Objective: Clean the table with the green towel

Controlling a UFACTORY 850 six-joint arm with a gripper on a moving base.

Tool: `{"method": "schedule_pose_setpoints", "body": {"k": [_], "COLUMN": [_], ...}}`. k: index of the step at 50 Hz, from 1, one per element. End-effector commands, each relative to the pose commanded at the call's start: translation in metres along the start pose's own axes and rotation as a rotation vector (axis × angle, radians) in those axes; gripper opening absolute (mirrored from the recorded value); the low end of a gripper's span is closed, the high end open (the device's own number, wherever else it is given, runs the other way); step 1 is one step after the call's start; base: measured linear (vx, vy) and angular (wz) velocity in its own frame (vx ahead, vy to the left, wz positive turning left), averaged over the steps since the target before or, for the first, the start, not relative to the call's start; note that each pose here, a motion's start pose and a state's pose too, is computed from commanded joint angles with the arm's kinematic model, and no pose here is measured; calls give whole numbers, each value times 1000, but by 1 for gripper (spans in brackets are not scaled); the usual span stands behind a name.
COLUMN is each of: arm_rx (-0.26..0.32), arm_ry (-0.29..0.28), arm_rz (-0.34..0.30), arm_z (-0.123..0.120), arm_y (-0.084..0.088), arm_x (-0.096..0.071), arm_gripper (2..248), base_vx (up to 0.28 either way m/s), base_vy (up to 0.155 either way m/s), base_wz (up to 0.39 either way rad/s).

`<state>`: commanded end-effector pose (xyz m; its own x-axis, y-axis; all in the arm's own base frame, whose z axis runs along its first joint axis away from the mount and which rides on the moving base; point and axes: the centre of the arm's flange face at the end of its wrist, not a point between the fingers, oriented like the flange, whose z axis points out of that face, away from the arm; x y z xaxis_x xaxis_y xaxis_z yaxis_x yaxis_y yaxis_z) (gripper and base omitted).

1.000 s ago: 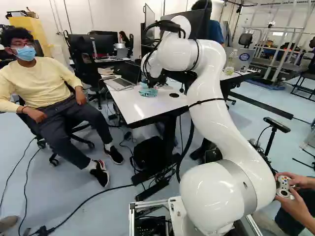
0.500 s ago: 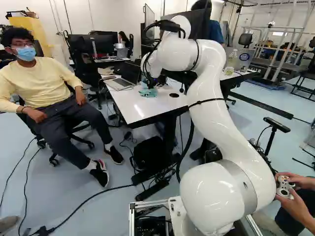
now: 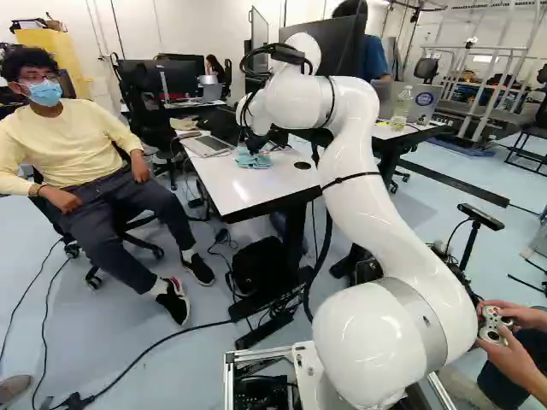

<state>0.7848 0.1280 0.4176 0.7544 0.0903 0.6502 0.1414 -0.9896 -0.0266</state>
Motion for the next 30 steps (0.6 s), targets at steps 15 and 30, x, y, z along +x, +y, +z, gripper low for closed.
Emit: {"method": "schedule_pose_setpoints", "body": {"k": [15, 30], "arm_rx": [-15, -37], "arm_ry": [21, 13], "arm_rz": [18, 43], "arm_z": [11, 5], "arm_y": [19, 46], "arm_x": [9, 6], "arm_gripper": [25, 25], "base_vx": [0, 0], "base_vy": [0, 0], "base_wz": [0, 0]}}
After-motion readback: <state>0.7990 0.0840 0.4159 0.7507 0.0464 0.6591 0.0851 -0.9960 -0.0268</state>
